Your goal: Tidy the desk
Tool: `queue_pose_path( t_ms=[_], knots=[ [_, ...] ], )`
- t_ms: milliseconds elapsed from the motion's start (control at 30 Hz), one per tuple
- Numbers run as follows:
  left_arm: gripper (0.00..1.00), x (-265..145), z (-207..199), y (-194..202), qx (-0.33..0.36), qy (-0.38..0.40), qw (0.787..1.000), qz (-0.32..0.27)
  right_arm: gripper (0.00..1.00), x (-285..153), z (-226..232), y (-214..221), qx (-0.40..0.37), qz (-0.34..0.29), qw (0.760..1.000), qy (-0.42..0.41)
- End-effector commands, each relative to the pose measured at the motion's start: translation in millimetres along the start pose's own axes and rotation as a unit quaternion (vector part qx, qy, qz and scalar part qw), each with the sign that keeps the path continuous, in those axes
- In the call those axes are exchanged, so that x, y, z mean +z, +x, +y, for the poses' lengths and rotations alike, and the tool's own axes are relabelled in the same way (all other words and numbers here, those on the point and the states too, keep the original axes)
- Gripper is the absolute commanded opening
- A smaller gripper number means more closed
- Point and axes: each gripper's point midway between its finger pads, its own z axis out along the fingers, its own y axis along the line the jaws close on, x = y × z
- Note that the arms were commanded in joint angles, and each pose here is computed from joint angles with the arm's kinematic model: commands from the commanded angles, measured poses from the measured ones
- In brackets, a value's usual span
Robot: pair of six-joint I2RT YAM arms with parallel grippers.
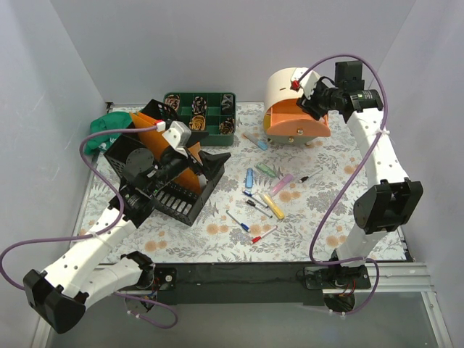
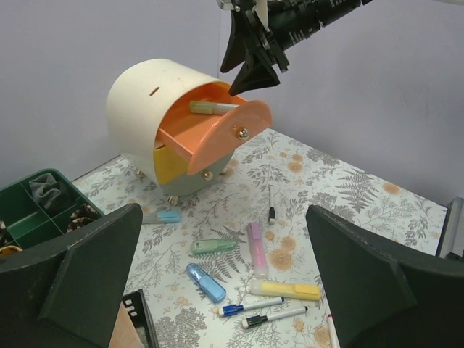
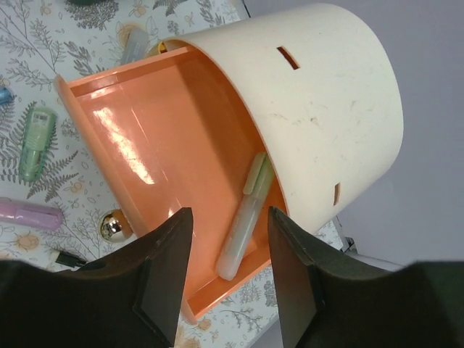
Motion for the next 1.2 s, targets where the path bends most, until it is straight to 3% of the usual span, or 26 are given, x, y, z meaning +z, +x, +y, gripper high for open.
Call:
queue_pose_path(
  t_ms=[0, 200, 233, 267, 333, 467, 567, 633, 833, 967, 1000, 1100, 1167],
  knots=[
    [0.98, 4, -13, 8, -0.015, 0.042, 0.999, 0.009, 0.54, -40, -25, -45, 0.018, -0.051, 0.997, 0.058],
    [0.98, 17, -37, 24, -0.076, 0.114, 0.989, 0.047, 0.57, -87, 1, -55, 0.112, -0.105, 0.984, 0.086],
    [0.98, 19, -40, 23, -0.092, 0.12, 0.987, 0.05, 0.59, -74, 23, -31, 0.144, -0.091, 0.983, 0.065],
    [0.98, 22, -40, 27, -0.101, 0.121, 0.986, 0.055, 0.6, -93, 22, -37, 0.152, -0.118, 0.977, 0.087],
    [0.98, 27, -43, 22, -0.141, 0.123, 0.981, 0.059, 0.62, -85, 51, -11, 0.192, -0.112, 0.973, 0.065],
    [0.98, 45, -50, 29, -0.222, 0.129, 0.962, 0.094, 0.62, -100, 89, 15, 0.219, -0.127, 0.966, 0.059],
    [0.98, 65, -65, 43, -0.243, 0.114, 0.954, 0.135, 0.62, -98, 111, 31, 0.235, -0.135, 0.961, 0.052],
    [0.98, 81, -70, 67, -0.258, 0.07, 0.949, 0.17, 0.62, -97, 117, 35, 0.244, -0.145, 0.958, 0.049],
    [0.98, 121, -34, 104, -0.313, -0.093, 0.93, 0.171, 0.62, -99, 124, 55, 0.273, -0.146, 0.949, 0.06],
    [0.98, 152, 2, 107, -0.327, -0.191, 0.915, 0.14, 0.62, -104, 128, 58, 0.275, -0.151, 0.947, 0.067],
    [0.98, 161, 7, 92, -0.333, -0.207, 0.911, 0.128, 0.62, -106, 128, 57, 0.273, -0.153, 0.947, 0.069],
    [0.98, 172, 32, 122, -0.335, -0.297, 0.882, 0.145, 0.62, -109, 127, 56, 0.272, -0.156, 0.947, 0.075],
    [0.98, 182, 48, 123, -0.338, -0.355, 0.863, 0.123, 0.62, -110, 127, 55, 0.273, -0.157, 0.946, 0.075]
  ],
)
